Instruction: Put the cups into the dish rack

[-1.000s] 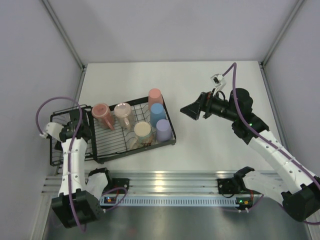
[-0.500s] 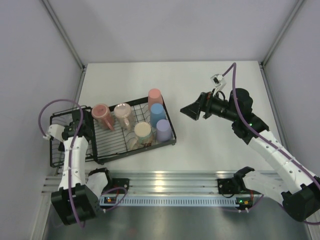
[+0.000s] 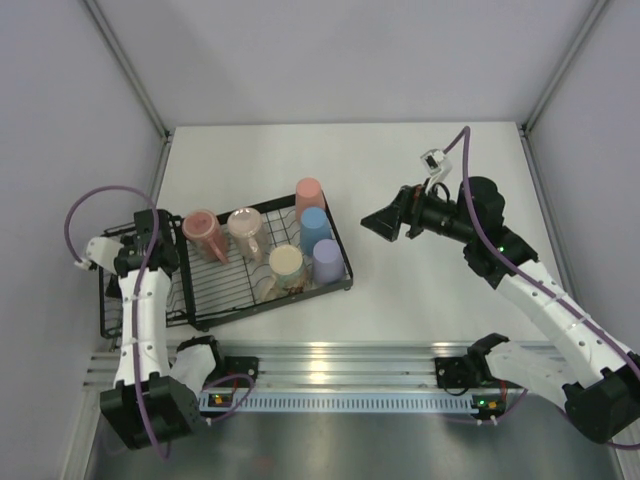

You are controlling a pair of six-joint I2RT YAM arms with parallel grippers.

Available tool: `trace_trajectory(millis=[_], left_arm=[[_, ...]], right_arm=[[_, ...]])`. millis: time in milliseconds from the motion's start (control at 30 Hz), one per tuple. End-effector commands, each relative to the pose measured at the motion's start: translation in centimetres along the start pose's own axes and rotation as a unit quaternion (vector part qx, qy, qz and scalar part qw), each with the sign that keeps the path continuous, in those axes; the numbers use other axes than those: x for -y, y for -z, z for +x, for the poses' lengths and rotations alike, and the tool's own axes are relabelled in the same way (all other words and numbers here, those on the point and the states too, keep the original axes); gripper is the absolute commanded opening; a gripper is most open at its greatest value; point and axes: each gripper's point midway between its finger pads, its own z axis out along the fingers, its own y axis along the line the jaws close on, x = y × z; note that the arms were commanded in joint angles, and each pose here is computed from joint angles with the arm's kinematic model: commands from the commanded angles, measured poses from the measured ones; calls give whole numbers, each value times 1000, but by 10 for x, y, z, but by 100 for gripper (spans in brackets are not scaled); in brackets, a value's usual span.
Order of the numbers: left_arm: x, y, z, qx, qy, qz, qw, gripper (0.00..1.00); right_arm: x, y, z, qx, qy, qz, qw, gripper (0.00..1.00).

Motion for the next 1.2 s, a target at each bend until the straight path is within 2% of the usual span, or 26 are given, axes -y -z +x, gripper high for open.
trace_trajectory(millis=[0, 400, 433, 500, 533, 567, 633, 667, 700, 767, 833, 900, 933, 967, 1000, 1100, 1133, 1167], left_arm=[[1, 9, -22, 23, -4, -2, 1000, 84], [30, 34, -47, 18, 29, 55, 998, 84], [44, 37, -54, 26, 17, 81, 996, 84], [83, 56, -47, -15, -18, 188, 982, 84], [109, 72, -50, -15, -50, 264, 963, 83], [132, 98, -33, -63, -77, 355, 929, 78], [154, 130, -20, -95, -104, 455, 879, 74], [168, 147, -26, -88, -93, 499, 857, 75], [174, 163, -15, -116, -99, 536, 830, 82], [192, 185, -3, -143, -105, 581, 795, 98], [202, 218, 16, -165, -133, 623, 753, 98], [214, 237, 36, -172, -164, 643, 728, 98], [212, 272, 59, -183, -199, 676, 685, 98], [211, 287, 69, -189, -213, 692, 663, 98], [206, 316, 88, -202, -236, 723, 617, 98], [197, 349, 109, -213, -259, 762, 554, 98], [191, 364, 117, -213, -273, 780, 522, 98], [188, 371, 120, -211, -280, 787, 508, 98]], right_arm=[[-3, 2, -21, 25, 15, 1, 1000, 99], [1, -6, -22, 17, 3, 6, 1000, 99], [1, -7, -21, 17, 2, 4, 1000, 99], [2, -8, -21, 15, 1, 4, 1000, 99], [4, -10, -20, 14, 0, 7, 1000, 99], [6, -11, -20, 12, 1, 10, 1000, 100], [14, -13, -16, 3, -1, 28, 1000, 99], [18, -13, -16, 0, 5, 37, 999, 99], [21, -13, -20, 5, 8, 50, 999, 99], [32, -13, -18, -4, 10, 78, 997, 99], [38, -13, -27, 5, 21, 101, 995, 99], [45, -9, -36, 17, 26, 132, 991, 99], [47, -8, -39, 20, 27, 140, 990, 99], [47, -6, -42, 24, 32, 146, 988, 99], [48, -4, -47, 34, 35, 154, 987, 99], [44, 2, -57, 53, 43, 157, 985, 99], [43, 7, -62, 64, 45, 164, 983, 99], [42, 9, -65, 71, 47, 167, 982, 99]])
